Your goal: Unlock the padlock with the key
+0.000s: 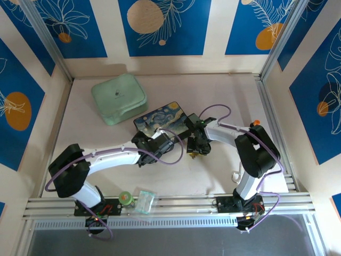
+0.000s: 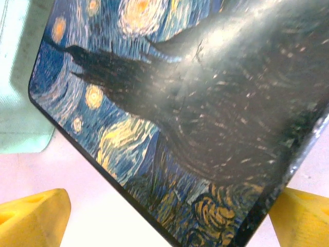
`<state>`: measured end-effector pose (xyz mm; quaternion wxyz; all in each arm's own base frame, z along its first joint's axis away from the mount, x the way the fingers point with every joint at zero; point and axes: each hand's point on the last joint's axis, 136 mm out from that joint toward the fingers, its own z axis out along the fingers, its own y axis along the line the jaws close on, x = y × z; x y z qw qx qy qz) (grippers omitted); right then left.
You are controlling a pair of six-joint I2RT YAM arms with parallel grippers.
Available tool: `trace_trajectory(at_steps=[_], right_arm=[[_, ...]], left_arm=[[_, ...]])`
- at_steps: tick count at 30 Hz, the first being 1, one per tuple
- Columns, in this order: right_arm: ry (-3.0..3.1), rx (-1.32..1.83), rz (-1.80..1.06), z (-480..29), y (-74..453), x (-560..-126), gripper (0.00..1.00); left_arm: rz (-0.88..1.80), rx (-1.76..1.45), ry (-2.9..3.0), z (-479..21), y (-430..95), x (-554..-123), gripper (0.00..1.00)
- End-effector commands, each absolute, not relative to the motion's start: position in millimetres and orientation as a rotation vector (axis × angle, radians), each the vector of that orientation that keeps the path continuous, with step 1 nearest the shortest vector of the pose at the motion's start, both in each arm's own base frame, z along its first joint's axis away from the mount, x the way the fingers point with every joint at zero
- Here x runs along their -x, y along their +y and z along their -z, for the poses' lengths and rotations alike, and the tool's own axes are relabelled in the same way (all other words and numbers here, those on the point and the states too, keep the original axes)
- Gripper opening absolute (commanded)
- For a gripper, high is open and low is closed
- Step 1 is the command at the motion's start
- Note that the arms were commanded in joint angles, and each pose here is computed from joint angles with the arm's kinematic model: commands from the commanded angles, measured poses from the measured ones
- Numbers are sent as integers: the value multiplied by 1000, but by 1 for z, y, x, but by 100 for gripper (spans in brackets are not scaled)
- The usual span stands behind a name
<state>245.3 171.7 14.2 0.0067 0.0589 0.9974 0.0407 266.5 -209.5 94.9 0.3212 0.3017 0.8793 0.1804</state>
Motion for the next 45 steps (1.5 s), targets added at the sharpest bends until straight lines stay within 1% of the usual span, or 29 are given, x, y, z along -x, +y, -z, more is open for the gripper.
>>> trace_trajectory(at_steps=[1, 8, 12, 14, 17, 22, 26, 28, 30, 34, 38, 40, 42, 45], right_arm=[[3240, -175, 276, -5, 117, -209, 45], [3226, -163, 362, -12, 107, -210, 46], [3223, -167, 359, -12, 106, -209, 49], [3225, -173, 309, -11, 109, -210, 52], [3211, -175, 225, -12, 118, -214, 53], [3192, -151, 254, -17, 118, -218, 54], [3189, -146, 279, -16, 113, -213, 55], [3183, -112, 166, -19, 123, -214, 55], [3147, -84, 39, -30, 136, -220, 59], [3014, -11, -29, -64, 149, -241, 81], [2848, -5, -92, -95, 155, -266, 95], [2746, 16, -124, -108, 154, -281, 99], [2633, 31, -191, -118, 150, -301, 99], [2521, -21, -463, -133, 138, -327, 99]], left_arm=[[-589, -709, 2338, -94, -185, -265, 98], [-563, -581, 2370, -98, -163, -268, 98], [-470, -501, 2402, -98, -153, -270, 98], [-405, -450, 2421, -97, -147, -274, 98], [-318, -434, 2420, -96, -149, -280, 98], [-317, -387, 2440, -96, -138, -291, 98], [-257, -359, 2433, -98, -139, -287, 98], [-192, -343, 2431, -102, -142, -282, 98], [-129, -324, 2409, -111, -142, -277, 99], [-42, -265, 2313, -141, -137, -272, 99], [-2, -214, 2170, -172, -128, -275, 99], [-50, -191, 2109, -184, -115, -277, 99], [-114, -218, 2021, -194, -106, -281, 99], [-206, -186, 1890, -198, -88, -290, 100]])
